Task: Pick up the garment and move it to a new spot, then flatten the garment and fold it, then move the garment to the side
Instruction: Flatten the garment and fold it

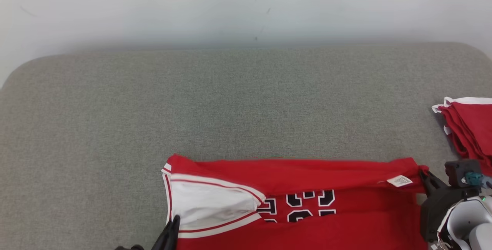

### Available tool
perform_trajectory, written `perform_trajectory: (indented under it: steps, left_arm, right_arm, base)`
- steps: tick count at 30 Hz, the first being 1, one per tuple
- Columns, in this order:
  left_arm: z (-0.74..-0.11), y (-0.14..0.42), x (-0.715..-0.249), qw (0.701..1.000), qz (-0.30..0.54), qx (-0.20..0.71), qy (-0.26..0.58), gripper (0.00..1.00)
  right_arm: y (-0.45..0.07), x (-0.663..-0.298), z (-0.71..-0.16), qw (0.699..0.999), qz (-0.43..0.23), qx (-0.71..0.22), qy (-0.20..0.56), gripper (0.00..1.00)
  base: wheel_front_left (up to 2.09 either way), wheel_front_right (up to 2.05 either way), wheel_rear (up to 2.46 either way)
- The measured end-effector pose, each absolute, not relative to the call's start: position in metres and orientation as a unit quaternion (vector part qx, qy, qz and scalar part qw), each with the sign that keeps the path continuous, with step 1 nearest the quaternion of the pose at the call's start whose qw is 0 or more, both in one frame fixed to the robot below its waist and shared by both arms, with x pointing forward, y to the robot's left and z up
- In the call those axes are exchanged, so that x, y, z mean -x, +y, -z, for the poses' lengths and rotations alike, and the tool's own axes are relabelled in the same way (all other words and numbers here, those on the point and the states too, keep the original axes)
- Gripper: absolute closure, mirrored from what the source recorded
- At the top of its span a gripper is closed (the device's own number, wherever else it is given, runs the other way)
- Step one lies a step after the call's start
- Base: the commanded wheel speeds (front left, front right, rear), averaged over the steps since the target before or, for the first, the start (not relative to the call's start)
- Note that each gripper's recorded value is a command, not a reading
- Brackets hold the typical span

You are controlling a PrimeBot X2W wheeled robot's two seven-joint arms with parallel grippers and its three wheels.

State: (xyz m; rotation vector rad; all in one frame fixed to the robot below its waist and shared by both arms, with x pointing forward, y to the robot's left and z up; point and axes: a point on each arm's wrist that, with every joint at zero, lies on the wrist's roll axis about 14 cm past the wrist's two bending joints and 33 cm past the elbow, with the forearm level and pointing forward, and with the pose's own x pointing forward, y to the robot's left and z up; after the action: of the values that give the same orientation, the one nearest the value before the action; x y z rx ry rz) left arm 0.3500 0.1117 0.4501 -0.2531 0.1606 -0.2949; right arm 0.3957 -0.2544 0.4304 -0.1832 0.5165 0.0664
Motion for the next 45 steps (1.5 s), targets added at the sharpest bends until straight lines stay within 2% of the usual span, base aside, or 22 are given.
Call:
perform_trajectory:
  steps: [8, 9, 10, 11, 12, 13, 21, 25, 33, 45]
  left_arm:
    - [-0.436, 0.114, -0.338, 0.978, 0.136, 0.124, 0.102, 1.0]
    - [-0.433, 0.114, -0.337, 0.978, 0.137, 0.12, 0.106, 1.0]
    - [-0.429, 0.114, -0.336, 0.977, 0.136, 0.118, 0.111, 0.87]
    - [-0.427, 0.114, -0.335, 0.978, 0.135, 0.113, 0.114, 0.56]
    - [-0.426, 0.115, -0.336, 0.979, 0.134, 0.106, 0.114, 0.16]
    - [-0.427, 0.117, -0.336, 0.979, 0.13, 0.104, 0.113, 0.0]
    - [-0.449, 0.134, -0.343, 0.989, 0.096, 0.092, 0.07, 0.0]
    - [-0.482, 0.154, -0.346, 0.994, 0.064, 0.084, 0.01, 0.0]
    - [-0.511, 0.178, -0.34, 0.995, 0.038, 0.085, -0.044, 0.0]
    - [-0.507, 0.195, -0.329, 0.994, 0.011, 0.096, -0.046, 0.0]
  right_arm:
    - [-0.256, -0.386, -0.422, 0.958, -0.031, 0.093, 0.269, 1.0]
    - [-0.255, -0.385, -0.421, 0.957, -0.031, 0.093, 0.272, 0.7]
    - [-0.255, -0.384, -0.419, 0.957, -0.03, 0.092, 0.274, 0.53]
    - [-0.255, -0.384, -0.419, 0.957, -0.029, 0.092, 0.275, 0.0]
    - [-0.255, -0.384, -0.419, 0.957, -0.028, 0.091, 0.275, 0.0]
    - [-0.255, -0.384, -0.419, 0.957, -0.027, 0.089, 0.273, 0.0]
    - [-0.25, -0.382, -0.435, 0.973, -0.012, 0.034, 0.228, 0.0]
    - [-0.24, -0.375, -0.449, 0.981, -0.006, -0.019, 0.193, 0.0]
    - [-0.228, -0.364, -0.466, 0.986, 0.007, -0.074, 0.148, 0.0]
    - [-0.235, -0.339, -0.45, 0.98, 0.05, -0.118, 0.151, 0.0]
  base:
    - [0.0, 0.0, 0.0]
    - [0.0, 0.0, 0.0]
    - [0.0, 0.0, 0.0]
    - [0.0, 0.0, 0.0]
    - [0.0, 0.0, 0.0]
    - [0.0, 0.0, 0.0]
    - [0.0, 0.0, 0.0]
    - [0.0, 0.0, 0.0]
    - [0.0, 0.0, 0.0]
    - [0.0, 0.0, 0.0]
